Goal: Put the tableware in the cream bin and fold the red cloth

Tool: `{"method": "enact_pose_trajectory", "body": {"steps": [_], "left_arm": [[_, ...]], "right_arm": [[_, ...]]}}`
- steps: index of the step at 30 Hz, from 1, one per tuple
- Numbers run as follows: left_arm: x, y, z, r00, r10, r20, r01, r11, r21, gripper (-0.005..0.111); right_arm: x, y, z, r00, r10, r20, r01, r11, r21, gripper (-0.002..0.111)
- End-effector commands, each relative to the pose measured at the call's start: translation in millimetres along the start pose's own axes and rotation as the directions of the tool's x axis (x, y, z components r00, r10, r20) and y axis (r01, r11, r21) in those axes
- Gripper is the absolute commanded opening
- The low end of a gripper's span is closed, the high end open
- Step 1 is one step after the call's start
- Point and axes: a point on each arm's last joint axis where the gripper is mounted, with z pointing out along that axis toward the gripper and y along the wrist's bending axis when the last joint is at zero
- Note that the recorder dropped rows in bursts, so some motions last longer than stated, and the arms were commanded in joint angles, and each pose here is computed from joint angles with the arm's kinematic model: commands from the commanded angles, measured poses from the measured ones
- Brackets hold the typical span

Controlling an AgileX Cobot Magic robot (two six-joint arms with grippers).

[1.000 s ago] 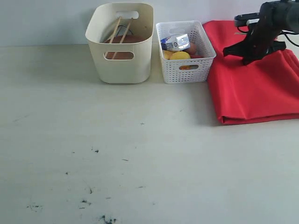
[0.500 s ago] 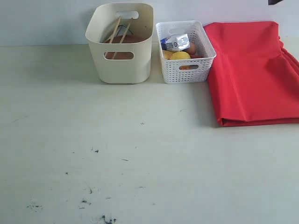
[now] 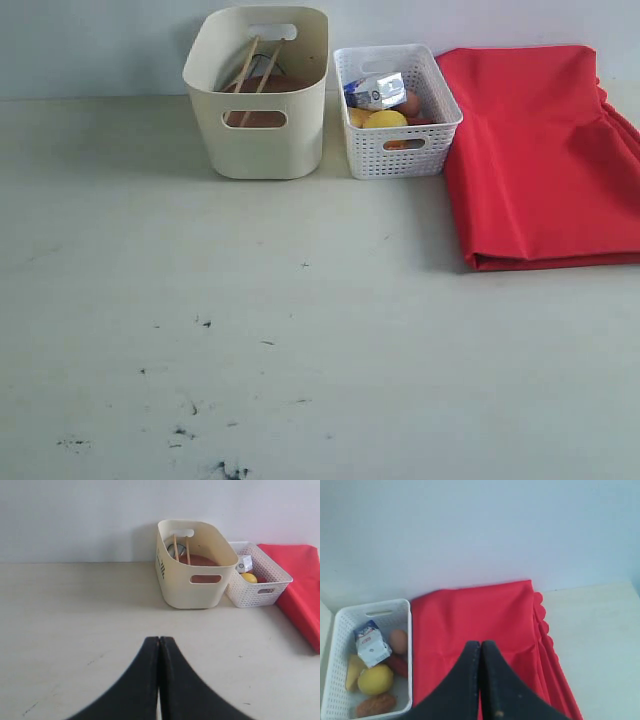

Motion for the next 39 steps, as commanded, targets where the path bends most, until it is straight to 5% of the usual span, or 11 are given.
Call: {"method": "enact_pose_trajectory", "body": {"steps": [1, 7, 17, 26, 39], "left_arm": [[-3.4, -1.2, 0.0, 0.998, 0.020, 0.056, -0.021, 1.000, 0.013, 0.000], [-5.5, -2.2, 0.4, 0.992, 0.089, 0.085, -0.091, 0.996, 0.018, 0.000], [-2.6, -8.9, 11.3, 0.977, 0.135, 0.163, -0.148, 0.986, 0.072, 0.000], [1.2, -8.2, 13.6, 0.981, 0.139, 0.139, -0.149, 0.987, 0.067, 0.000], [1.5, -8.1, 13.6, 0.981, 0.139, 0.135, -0.149, 0.987, 0.066, 0.000]], "right_arm": [[-5.6, -2.8, -67.8, 0.993, -0.018, 0.112, 0.020, 1.000, -0.011, 0.000], [4.6, -4.7, -147.2, 0.967, -0.061, 0.248, 0.074, 0.996, -0.043, 0.000], [75.3, -16.0, -228.5, 0.905, -0.143, 0.400, 0.163, 0.987, -0.016, 0.000], [157.6, -25.6, -235.1, 0.852, -0.175, 0.493, 0.196, 0.981, 0.009, 0.000], [245.8, -32.3, -167.7, 0.882, -0.184, 0.433, 0.203, 0.979, 0.002, 0.000]]}}
